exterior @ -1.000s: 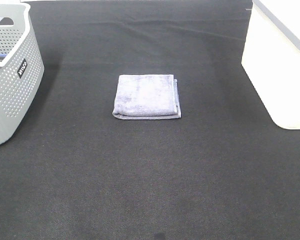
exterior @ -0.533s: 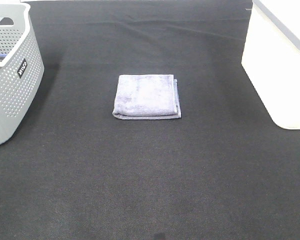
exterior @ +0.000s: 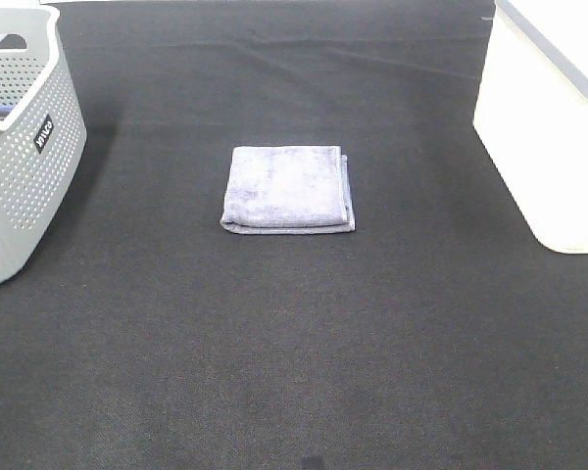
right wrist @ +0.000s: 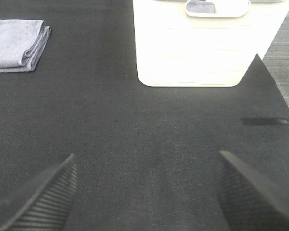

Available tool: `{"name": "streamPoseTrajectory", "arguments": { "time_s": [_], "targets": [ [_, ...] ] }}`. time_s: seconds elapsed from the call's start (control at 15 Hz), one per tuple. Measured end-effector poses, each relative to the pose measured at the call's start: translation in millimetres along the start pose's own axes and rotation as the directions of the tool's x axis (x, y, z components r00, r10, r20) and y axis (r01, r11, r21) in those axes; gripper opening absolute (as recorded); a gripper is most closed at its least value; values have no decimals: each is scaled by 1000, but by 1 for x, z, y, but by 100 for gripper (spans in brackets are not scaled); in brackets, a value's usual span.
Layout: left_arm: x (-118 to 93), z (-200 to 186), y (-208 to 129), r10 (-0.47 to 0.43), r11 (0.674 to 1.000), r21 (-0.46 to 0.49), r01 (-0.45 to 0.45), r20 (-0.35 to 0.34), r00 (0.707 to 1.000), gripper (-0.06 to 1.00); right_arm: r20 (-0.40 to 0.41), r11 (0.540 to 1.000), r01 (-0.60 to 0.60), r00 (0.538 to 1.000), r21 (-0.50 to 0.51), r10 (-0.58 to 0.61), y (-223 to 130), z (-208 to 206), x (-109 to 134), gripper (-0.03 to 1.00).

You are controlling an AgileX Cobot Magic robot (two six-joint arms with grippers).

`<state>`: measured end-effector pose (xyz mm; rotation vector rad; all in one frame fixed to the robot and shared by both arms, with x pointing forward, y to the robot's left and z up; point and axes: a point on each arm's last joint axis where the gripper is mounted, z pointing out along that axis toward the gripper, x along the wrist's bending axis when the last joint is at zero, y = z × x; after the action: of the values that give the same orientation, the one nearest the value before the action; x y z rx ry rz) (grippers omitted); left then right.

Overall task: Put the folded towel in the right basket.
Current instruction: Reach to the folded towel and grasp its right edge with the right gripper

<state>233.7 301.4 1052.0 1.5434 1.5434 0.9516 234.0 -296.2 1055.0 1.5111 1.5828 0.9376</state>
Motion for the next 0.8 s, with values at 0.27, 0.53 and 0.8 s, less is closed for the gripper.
{"name": "streamPoseTrajectory", "arguments": {
  "time_s": [0.27, 0.53, 0.8],
  "targets": [
    [0, 0, 0, 0, 1000, 0, 0, 0, 1000, 97, -21, 999, -28, 999, -16, 28, 55, 31, -1, 74],
    [0, 0, 0, 0, 1000, 0, 0, 0, 1000, 97, -59, 998, -41, 997, 47, 44, 118, 85, -2, 74],
    [0, 0, 0, 0, 1000, 0, 0, 0, 1000, 97, -108, 992, -4, 994, 126, 18, 180, 151, -2, 74]
  ]
}}
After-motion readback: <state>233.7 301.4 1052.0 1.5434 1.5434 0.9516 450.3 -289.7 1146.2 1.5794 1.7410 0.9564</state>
